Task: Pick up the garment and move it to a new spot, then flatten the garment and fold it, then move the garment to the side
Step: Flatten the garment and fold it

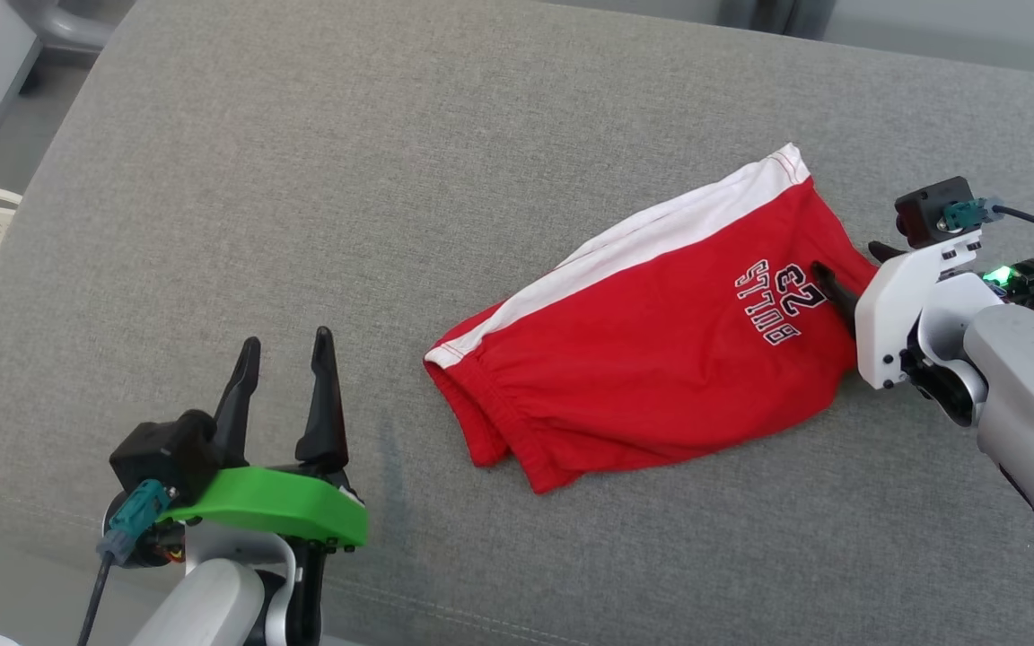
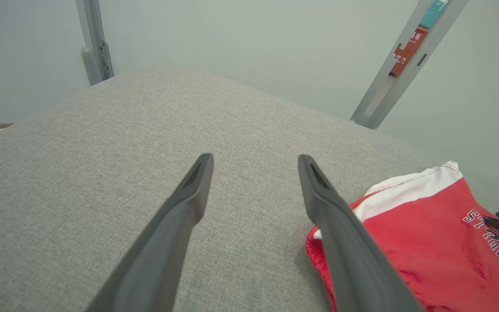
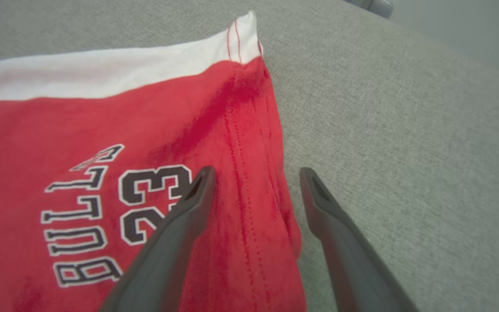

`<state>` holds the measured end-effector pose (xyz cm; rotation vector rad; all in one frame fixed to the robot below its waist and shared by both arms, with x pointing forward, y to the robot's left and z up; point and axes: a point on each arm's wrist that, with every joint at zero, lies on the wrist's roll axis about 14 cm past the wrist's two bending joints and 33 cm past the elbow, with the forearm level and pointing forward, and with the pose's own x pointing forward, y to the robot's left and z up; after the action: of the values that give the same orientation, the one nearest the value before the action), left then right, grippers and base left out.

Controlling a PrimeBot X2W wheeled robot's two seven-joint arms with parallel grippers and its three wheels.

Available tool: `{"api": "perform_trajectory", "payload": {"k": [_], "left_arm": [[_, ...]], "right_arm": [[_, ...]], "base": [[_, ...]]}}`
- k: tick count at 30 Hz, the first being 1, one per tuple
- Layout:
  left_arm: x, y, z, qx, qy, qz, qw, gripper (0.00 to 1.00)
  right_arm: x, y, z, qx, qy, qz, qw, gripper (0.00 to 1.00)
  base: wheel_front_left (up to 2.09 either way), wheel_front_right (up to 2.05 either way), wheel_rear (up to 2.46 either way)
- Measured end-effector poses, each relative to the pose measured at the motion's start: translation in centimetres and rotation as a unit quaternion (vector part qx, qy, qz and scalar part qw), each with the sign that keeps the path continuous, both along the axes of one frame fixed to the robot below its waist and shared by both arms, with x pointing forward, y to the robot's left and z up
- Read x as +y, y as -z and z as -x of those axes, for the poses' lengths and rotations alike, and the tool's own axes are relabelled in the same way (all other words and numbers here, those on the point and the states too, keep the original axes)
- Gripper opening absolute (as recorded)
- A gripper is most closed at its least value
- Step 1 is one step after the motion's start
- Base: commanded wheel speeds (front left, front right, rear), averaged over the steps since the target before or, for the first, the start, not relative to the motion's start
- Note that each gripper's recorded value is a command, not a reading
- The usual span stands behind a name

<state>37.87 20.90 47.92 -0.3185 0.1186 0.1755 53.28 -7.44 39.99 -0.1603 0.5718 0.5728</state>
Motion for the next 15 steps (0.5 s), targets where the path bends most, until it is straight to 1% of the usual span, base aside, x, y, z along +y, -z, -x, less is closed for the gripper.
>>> {"api": "perform_trajectory", "payload": {"k": [5, 6, 7, 8, 11, 15], "left_arm": [[1.1, -0.3, 0.1, -0.004, -0.015, -0.006, 1.0, 1.0], [1.1, -0.3, 0.1, -0.004, -0.017, -0.006, 1.0, 1.0], [1.2, -0.3, 0.2, -0.004, -0.018, -0.006, 1.0, 1.0], [1.3, -0.3, 0.2, -0.005, -0.02, -0.006, 1.0, 1.0], [1.4, -0.5, 0.3, -0.007, -0.022, -0.005, 1.0, 1.0], [1.0, -0.7, 0.1, -0.013, -0.016, -0.003, 1.0, 1.0]], "right_arm": [[0.2, 1.3, 0.5, 0.032, 0.004, 0.002, 0.999, 1.0], [0.4, 1.4, 0.6, 0.035, 0.003, 0.0, 0.999, 0.49], [0.5, 1.4, 0.6, 0.037, 0.003, -0.001, 0.999, 0.38], [0.6, 1.4, 0.7, 0.038, 0.002, -0.003, 0.999, 0.0], [1.2, 1.2, 0.9, 0.036, -0.001, -0.01, 0.999, 0.0], [1.7, 0.0, 0.9, 0.016, 0.009, -0.041, 0.999, 0.0]], "base": [[0.0, 0.0, 0.0], [0.0, 0.0, 0.0], [0.0, 0.0, 0.0], [0.0, 0.0, 0.0], [0.0, 0.0, 0.0], [0.0, 0.0, 0.0]]}}
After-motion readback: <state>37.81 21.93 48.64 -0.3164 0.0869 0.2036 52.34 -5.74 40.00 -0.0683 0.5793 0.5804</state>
